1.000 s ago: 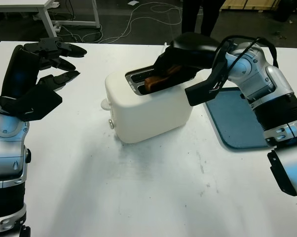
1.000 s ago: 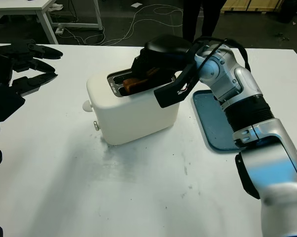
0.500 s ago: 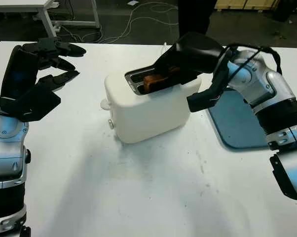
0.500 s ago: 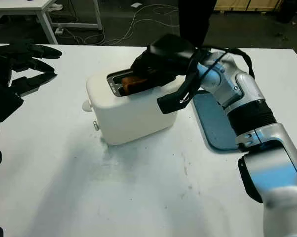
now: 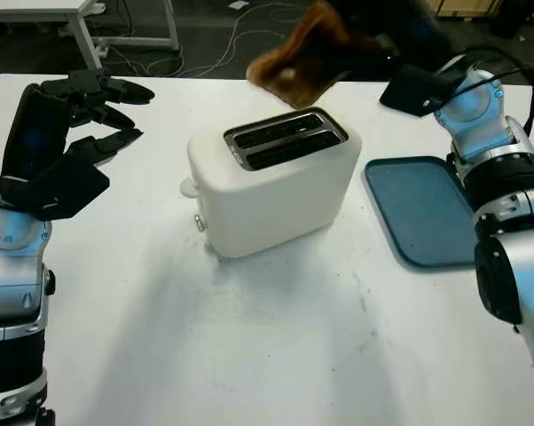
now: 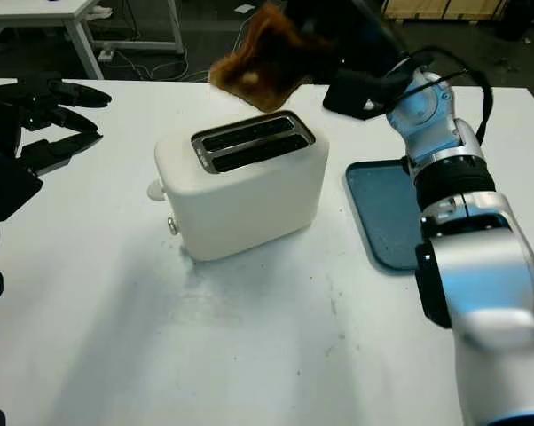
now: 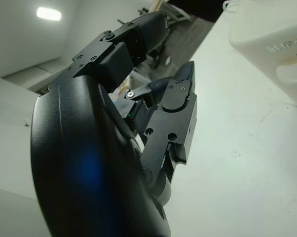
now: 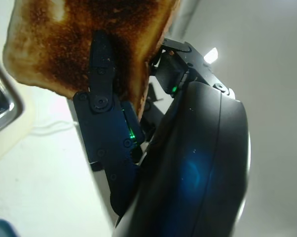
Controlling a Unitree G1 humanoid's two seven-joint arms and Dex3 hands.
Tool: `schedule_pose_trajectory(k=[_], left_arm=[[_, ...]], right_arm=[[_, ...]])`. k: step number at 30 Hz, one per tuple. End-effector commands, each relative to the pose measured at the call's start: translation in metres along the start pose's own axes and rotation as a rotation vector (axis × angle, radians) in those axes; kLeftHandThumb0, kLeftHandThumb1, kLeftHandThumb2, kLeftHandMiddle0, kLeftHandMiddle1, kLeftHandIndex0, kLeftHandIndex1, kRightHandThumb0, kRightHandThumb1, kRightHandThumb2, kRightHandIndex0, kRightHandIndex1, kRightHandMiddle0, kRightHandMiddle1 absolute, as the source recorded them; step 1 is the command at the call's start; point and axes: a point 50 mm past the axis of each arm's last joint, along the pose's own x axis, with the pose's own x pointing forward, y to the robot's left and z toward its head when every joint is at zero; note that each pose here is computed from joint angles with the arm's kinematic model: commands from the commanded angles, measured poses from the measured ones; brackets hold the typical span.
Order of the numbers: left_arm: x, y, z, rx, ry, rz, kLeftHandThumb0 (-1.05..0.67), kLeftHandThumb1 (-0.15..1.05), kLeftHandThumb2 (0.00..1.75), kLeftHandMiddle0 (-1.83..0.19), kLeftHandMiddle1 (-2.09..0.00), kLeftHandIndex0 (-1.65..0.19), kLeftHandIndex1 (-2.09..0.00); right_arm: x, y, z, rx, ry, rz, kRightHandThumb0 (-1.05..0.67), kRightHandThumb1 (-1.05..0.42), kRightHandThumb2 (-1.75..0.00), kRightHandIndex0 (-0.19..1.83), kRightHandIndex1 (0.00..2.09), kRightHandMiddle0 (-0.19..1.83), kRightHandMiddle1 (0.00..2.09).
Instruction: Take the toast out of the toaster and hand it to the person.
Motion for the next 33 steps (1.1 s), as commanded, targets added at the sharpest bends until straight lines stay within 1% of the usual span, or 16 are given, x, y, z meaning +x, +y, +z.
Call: schedule_pose_trajectory(k=[1, 3, 7, 11, 13, 17, 20, 25, 28, 31, 33], left_arm=[[-0.002, 0.000, -0.002, 0.021, 0.006, 0.008, 0.02, 0.88, 0.03, -0.67, -0.93, -0.75, -0.49], [-0.002, 0.000, -0.002, 0.028, 0.003, 0.008, 0.01, 0.88, 0.03, -0.68, -0.93, -0.76, -0.49], [-0.002, 0.000, -0.002, 0.038, -0.015, 0.005, 0.01, 0.87, 0.02, -0.69, -0.94, -0.76, -0.50], [-0.002, 0.000, -0.003, 0.024, -0.010, 0.014, 0.04, 0.87, 0.02, -0.69, -0.94, -0.76, -0.51], [-0.002, 0.001, -0.003, 0.024, -0.009, 0.016, 0.04, 0.87, 0.02, -0.69, -0.95, -0.76, -0.51], [-0.003, 0.001, -0.004, 0.029, -0.010, 0.017, 0.04, 0.87, 0.02, -0.67, -0.94, -0.76, -0.51], [-0.003, 0.001, -0.004, 0.042, -0.011, 0.014, 0.03, 0.87, 0.02, -0.67, -0.94, -0.76, -0.51], [-0.004, 0.000, -0.005, 0.004, -0.002, 0.016, 0.04, 0.88, 0.03, -0.67, -0.93, -0.75, -0.51], [-0.003, 0.001, -0.006, 0.006, -0.012, 0.012, 0.05, 0.88, 0.03, -0.67, -0.94, -0.74, -0.52], [-0.003, 0.000, -0.006, 0.004, -0.008, 0.010, 0.03, 0.88, 0.03, -0.68, -0.95, -0.74, -0.52], [-0.003, 0.000, -0.006, -0.008, -0.009, 0.008, 0.04, 0.88, 0.03, -0.67, -0.95, -0.74, -0.52]], right_arm=[[0.003, -0.012, -0.004, 0.115, 0.058, -0.066, -0.45, -0.92, -0.43, 1.03, 1.75, 0.79, 1.75], [0.002, -0.020, -0.010, 0.237, 0.106, -0.112, -0.45, -0.92, -0.43, 1.03, 1.75, 0.81, 1.75], [-0.004, -0.033, -0.022, 0.408, 0.185, -0.218, -0.45, -0.92, -0.38, 1.05, 1.75, 0.86, 1.75], [-0.015, -0.042, -0.033, 0.455, 0.220, -0.292, -0.40, -0.92, -0.38, 1.07, 1.75, 0.82, 1.75], [-0.023, -0.043, -0.041, 0.456, 0.253, -0.321, -0.34, -0.92, -0.42, 1.04, 1.75, 0.75, 1.75], [-0.039, -0.039, -0.058, 0.506, 0.319, -0.383, -0.29, -0.92, -0.47, 1.03, 1.75, 0.73, 1.75], [-0.050, -0.034, -0.069, 0.518, 0.365, -0.440, -0.27, -0.92, -0.49, 1.00, 1.75, 0.67, 1.75], [-0.067, -0.023, -0.084, 0.559, 0.430, -0.527, -0.24, -0.92, -0.45, 0.95, 1.75, 0.56, 1.75], [-0.076, -0.015, -0.093, 0.598, 0.497, -0.567, -0.20, -0.92, -0.52, 0.90, 1.75, 0.47, 1.75], [-0.082, -0.007, -0.100, 0.609, 0.543, -0.574, -0.15, -0.92, -0.57, 0.88, 1.75, 0.44, 1.75], [-0.085, -0.001, -0.104, 0.619, 0.594, -0.587, -0.13, -0.92, -0.58, 0.87, 1.75, 0.42, 1.75]])
